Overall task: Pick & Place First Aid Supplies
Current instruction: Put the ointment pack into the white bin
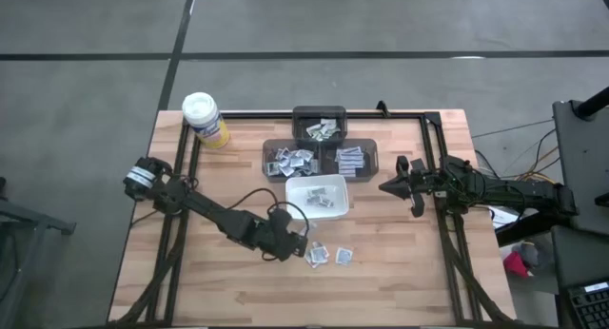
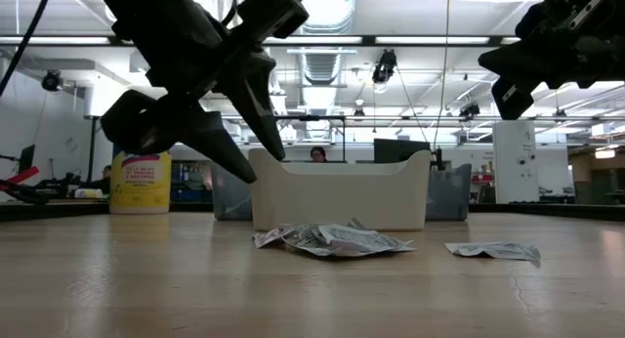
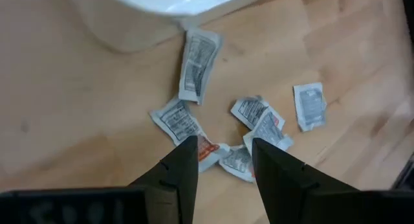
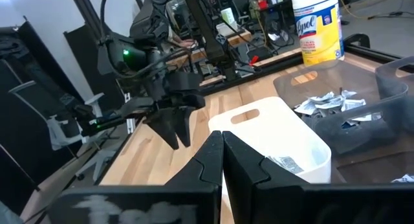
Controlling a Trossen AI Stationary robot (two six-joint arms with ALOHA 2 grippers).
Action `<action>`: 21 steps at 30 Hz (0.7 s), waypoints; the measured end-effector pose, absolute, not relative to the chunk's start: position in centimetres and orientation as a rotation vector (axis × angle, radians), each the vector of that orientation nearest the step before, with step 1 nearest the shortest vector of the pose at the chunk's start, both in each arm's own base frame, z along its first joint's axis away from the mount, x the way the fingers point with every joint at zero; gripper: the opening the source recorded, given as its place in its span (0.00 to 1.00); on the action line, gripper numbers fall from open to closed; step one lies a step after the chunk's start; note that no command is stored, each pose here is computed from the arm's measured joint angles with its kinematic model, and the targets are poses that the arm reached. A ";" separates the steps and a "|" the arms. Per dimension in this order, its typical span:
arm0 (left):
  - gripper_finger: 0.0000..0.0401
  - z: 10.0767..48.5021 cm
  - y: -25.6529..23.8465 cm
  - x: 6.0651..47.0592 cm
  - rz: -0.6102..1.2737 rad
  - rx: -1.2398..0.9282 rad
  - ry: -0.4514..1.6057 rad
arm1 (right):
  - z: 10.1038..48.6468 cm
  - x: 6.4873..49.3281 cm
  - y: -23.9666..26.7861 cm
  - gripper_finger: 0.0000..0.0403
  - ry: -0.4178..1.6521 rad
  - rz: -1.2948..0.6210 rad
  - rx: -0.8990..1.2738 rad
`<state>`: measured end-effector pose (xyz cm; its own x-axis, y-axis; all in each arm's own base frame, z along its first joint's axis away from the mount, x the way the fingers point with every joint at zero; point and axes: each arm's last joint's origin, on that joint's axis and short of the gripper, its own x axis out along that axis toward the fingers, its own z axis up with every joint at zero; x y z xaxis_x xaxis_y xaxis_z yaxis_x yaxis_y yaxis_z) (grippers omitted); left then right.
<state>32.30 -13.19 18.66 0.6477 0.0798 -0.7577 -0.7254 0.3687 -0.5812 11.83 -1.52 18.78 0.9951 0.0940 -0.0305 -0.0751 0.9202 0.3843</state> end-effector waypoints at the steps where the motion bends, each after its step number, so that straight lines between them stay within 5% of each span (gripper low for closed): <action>1: 0.34 18.7 -13.1 32.3 0.590 -1.114 0.703 | 18.8 11.8 -1.5 0.02 0.048 0.086 0.393; 21: 0.34 17.0 -12.8 33.0 0.688 -1.312 0.760 | 18.8 11.9 -1.5 0.02 0.050 0.082 0.389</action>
